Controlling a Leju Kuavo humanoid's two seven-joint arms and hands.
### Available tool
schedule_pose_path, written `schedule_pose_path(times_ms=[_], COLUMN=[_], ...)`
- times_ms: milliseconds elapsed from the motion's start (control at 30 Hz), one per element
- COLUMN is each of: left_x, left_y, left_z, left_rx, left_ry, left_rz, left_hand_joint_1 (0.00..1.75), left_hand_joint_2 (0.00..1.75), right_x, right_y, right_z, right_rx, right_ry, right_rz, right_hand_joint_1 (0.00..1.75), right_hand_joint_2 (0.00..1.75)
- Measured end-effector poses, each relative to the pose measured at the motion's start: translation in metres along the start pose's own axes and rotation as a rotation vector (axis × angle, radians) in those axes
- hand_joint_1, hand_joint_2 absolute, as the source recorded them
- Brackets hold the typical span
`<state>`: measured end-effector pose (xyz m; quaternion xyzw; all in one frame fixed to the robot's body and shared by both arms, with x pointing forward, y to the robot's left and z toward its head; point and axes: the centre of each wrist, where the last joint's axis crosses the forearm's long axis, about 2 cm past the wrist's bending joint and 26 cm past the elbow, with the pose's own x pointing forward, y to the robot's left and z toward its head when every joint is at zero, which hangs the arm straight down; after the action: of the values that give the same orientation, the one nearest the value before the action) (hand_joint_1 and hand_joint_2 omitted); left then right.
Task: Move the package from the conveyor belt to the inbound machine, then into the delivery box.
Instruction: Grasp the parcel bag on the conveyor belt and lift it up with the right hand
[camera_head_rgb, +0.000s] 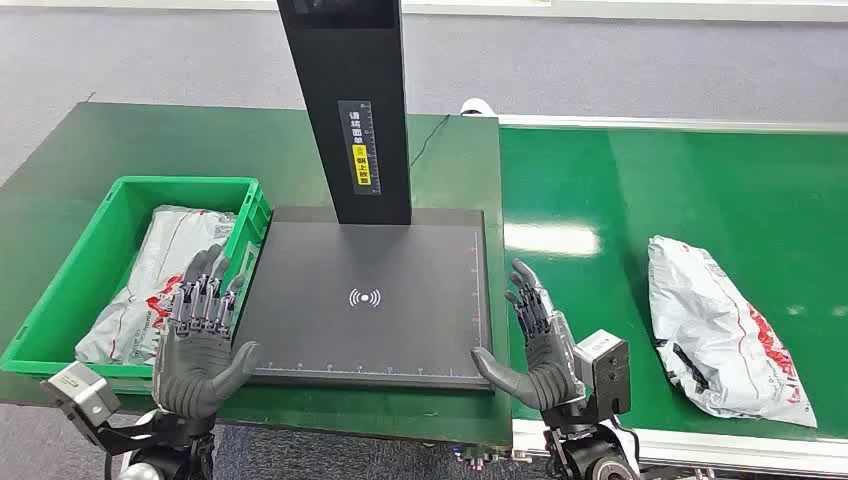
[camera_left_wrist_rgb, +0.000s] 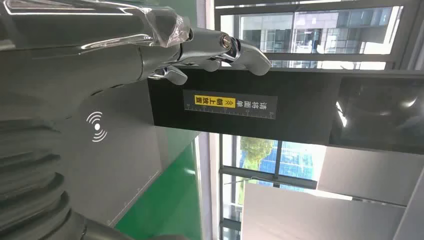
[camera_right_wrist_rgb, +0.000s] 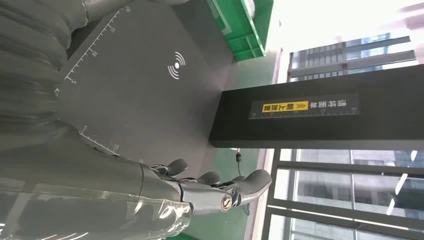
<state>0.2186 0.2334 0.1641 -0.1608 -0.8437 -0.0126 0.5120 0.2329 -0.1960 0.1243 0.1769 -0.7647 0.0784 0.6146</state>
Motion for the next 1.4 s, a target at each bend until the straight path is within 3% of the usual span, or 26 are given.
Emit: schedule_pose_path(times_ms=[700, 767, 867, 1000, 1133, 1300, 1400], left_x=[-0.002, -0.002, 0.000, 0.003, 0.003, 0.003, 0.003], left_y=[-0.003, -0.003, -0.004, -0.005, -0.005, -0.005, -0.004], left_z=[0.005, 0.006, 0.008, 0.012, 0.018, 0.019, 0.019], left_rx=[0.013, 0.016, 0.025, 0.032, 0.042, 0.046, 0.049], left_ry=[0.015, 0.017, 0.023, 0.032, 0.034, 0.032, 0.031], left_rz=[0.000, 0.001, 0.001, -0.003, 0.001, 0.006, 0.010], left_hand_joint_1=[0.00, 0.00, 0.00, 0.00, 0.00, 0.00, 0.00], left_hand_joint_2=[1.75, 1.75, 1.75, 1.75, 1.75, 1.75, 1.75], right_x=[0.004, 0.004, 0.007, 0.014, 0.023, 0.030, 0.029], right_y=[0.003, 0.002, -0.005, -0.028, -0.069, -0.123, -0.157], right_z=[0.000, 0.000, -0.001, -0.001, -0.002, -0.004, -0.005], right_rx=[-0.040, -0.061, -0.165, -0.327, -0.448, -0.544, -0.522], right_ry=[-0.008, -0.006, 0.013, 0.071, 0.134, 0.259, 0.342], right_rz=[0.074, 0.129, 0.369, 0.720, 0.919, 1.033, 0.939], right_hand_joint_1=[0.00, 0.00, 0.00, 0.00, 0.00, 0.00, 0.00], right_hand_joint_2=[1.75, 1.75, 1.75, 1.75, 1.75, 1.75, 1.75])
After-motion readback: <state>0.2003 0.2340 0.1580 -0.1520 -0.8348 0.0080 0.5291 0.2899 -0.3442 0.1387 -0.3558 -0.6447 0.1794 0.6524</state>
